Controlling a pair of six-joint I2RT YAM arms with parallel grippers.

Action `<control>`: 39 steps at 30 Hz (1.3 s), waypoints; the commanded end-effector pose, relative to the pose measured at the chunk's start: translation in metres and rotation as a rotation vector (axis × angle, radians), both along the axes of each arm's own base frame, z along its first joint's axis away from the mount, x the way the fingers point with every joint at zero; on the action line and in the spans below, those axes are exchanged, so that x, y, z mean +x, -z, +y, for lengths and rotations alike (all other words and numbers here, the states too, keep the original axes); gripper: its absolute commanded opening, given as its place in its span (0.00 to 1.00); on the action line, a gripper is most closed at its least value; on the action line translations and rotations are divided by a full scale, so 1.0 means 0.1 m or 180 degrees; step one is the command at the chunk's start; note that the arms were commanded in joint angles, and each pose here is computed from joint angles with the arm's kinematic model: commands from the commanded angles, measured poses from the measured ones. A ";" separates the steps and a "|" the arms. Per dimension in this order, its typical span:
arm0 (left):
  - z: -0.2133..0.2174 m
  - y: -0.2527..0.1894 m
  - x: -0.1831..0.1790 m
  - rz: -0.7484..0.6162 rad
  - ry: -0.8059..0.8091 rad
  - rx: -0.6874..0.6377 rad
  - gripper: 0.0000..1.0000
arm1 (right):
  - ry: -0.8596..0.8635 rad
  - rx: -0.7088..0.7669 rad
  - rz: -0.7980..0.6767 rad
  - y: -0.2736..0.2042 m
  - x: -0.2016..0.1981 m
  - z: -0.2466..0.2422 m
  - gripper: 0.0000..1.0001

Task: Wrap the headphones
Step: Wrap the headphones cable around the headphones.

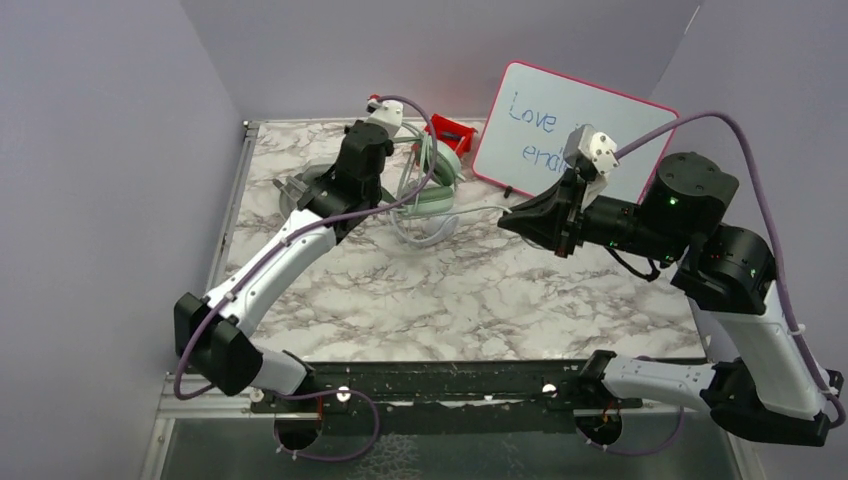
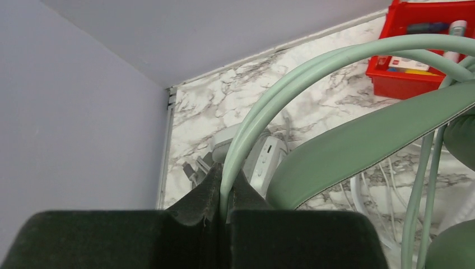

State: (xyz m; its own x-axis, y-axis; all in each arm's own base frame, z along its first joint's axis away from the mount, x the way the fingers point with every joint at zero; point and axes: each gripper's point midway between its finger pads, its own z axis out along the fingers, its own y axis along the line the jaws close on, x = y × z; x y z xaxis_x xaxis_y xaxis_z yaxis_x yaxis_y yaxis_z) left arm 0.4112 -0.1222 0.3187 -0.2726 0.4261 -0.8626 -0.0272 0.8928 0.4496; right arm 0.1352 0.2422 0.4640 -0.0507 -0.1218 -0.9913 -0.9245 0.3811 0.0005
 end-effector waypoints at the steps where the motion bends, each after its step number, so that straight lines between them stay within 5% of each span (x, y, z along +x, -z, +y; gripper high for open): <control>1: -0.20 -0.11 -0.31 -0.0068 0.0406 -0.0413 0.00 | 0.0376 -0.0055 -0.0513 -0.32 0.24 -0.13 0.01; 17: -0.53 0.04 -1.22 0.0151 0.1737 -0.0853 0.00 | 0.1551 -0.0289 -0.1052 -0.56 1.34 0.04 0.01; 30: -0.51 -0.34 -1.67 -0.0158 0.2192 -0.1211 0.00 | 0.1140 -0.0028 -0.0431 0.02 2.04 -0.07 0.00; 39: -0.71 -1.06 -1.96 -0.0542 0.2652 -0.2143 0.00 | 0.0109 0.0218 0.0435 0.76 2.00 0.12 0.01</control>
